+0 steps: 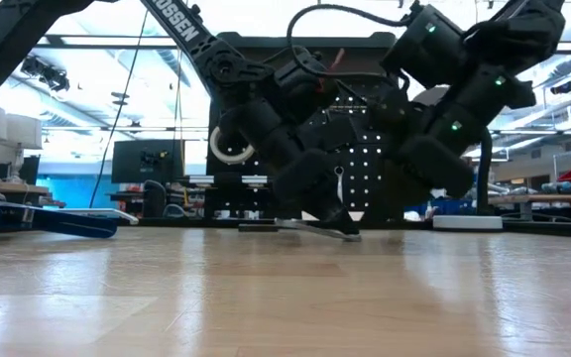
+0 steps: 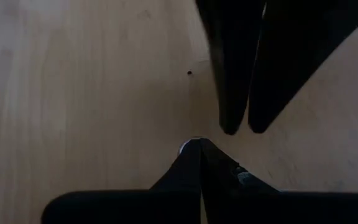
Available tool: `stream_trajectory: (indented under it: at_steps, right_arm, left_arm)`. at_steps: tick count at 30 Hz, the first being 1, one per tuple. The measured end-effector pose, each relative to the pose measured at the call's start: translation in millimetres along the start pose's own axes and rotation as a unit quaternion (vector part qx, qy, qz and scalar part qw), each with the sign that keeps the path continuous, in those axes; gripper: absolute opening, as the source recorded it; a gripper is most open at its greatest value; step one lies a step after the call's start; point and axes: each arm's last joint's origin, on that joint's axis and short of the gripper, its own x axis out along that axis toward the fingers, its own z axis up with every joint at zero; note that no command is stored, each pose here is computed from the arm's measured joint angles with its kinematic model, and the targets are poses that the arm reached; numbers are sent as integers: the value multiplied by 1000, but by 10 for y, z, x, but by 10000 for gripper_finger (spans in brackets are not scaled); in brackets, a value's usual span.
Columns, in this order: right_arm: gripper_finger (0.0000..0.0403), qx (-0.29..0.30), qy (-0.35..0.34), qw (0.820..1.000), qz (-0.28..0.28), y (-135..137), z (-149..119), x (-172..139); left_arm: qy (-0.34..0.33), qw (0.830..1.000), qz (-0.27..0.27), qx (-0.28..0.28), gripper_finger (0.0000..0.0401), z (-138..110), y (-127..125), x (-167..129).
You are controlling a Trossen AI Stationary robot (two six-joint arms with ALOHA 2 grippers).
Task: Hang tools onto peg board
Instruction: Hang the wrench on the pegboard
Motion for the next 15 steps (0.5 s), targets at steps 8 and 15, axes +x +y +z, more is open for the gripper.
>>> stream_trajectory:
  at_steps: [8,15]
  right_arm:
    - [44,0,-12,1000,-5,30,32,-66]
    - [44,5,-18,1000,-9,2,49,-59]
  left_arm:
    - [-7,999,35,2,0,104,19,-166]
    - [-14,999,43,4,0,216,-13,-353]
